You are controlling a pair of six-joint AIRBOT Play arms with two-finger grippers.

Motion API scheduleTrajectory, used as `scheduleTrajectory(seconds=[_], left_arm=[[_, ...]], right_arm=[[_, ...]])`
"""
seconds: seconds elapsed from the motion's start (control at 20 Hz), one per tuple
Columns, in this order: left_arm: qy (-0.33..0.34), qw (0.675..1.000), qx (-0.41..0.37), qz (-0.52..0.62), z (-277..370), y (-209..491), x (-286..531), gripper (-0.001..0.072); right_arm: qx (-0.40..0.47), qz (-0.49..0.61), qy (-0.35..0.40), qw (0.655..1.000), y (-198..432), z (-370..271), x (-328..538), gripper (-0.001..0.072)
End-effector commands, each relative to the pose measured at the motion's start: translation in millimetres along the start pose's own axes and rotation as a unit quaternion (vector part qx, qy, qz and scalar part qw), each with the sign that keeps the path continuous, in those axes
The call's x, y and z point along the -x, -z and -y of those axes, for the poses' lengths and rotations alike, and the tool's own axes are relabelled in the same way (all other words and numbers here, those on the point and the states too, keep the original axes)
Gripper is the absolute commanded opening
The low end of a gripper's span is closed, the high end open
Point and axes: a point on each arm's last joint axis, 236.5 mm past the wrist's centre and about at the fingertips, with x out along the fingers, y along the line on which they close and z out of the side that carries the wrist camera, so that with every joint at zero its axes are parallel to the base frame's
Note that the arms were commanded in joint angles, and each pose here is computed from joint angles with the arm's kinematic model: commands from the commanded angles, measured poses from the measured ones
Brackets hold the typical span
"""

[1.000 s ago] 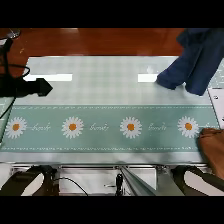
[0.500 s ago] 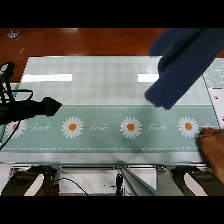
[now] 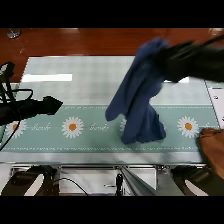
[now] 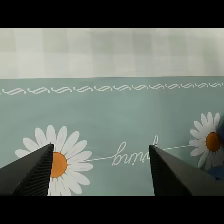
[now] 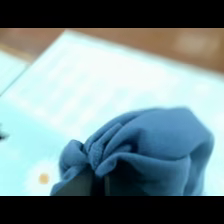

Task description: Fold the shirts.

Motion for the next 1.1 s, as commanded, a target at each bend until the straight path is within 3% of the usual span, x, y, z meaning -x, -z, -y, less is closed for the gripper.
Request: scheduleTrajectory(seconds=[0.0,0.2,0.25,0.3,0.4,0.55,0.7,0.8,0.9,1.05], left_arm=[[0.000,1.000,0.001,-0.002,-0.4,0.2,-1.8,0.0702],[-0.003,1.000,0.005,-0.013,-3.5,2.6,-8.2,0.0702],[-0.004,1.000,0.006,-0.017,-5.0,3.8,-10.3,0.0702],[-0.009,1.000,0.005,-0.022,-8.0,4.8,-12.6,0.0702],[-0.016,0.999,0.004,-0.031,-12.3,7.4,-15.9,0.0702],[-0.017,0.996,0.006,-0.084,-13.6,30.7,-17.0,0.0702],[-0.020,0.983,0.008,-0.182,-21.8,83.1,-20.7,0.0702],[-0.024,0.972,0.029,-0.231,-32.5,122.7,-33.2,0.0702],[0.039,0.956,0.079,-0.280,-13.0,167.1,-51.5,0.0702],[0.162,0.946,0.157,-0.233,29.7,166.4,-86.9,0.0702]], right_arm=[[-0.099,-0.097,-0.044,0.989,104.8,-27.6,-97.6,0.0025],[-0.160,-0.210,-0.080,0.961,210.3,-81.7,-184.9,0.0050],[-0.187,-0.226,-0.082,0.953,227.2,-87.6,-197.6,0.0371],[-0.200,-0.235,-0.089,0.947,234.6,-91.1,-203.4,0.0628],[-0.193,-0.237,-0.097,0.947,223.4,-84.2,-199.3,0.0620],[-0.189,-0.194,-0.052,0.961,155.1,-5.4,-156.5,0.0620],[-0.199,-0.178,0.116,0.956,133.6,129.1,-61.2,0.0619],[-0.231,-0.189,0.239,0.924,165.2,201.7,13.3,0.0619],[-0.303,-0.182,0.286,0.891,212.4,228.5,55.1,0.0618],[-0.384,-0.169,0.253,0.872,272.1,212.1,55.7,0.0618]])
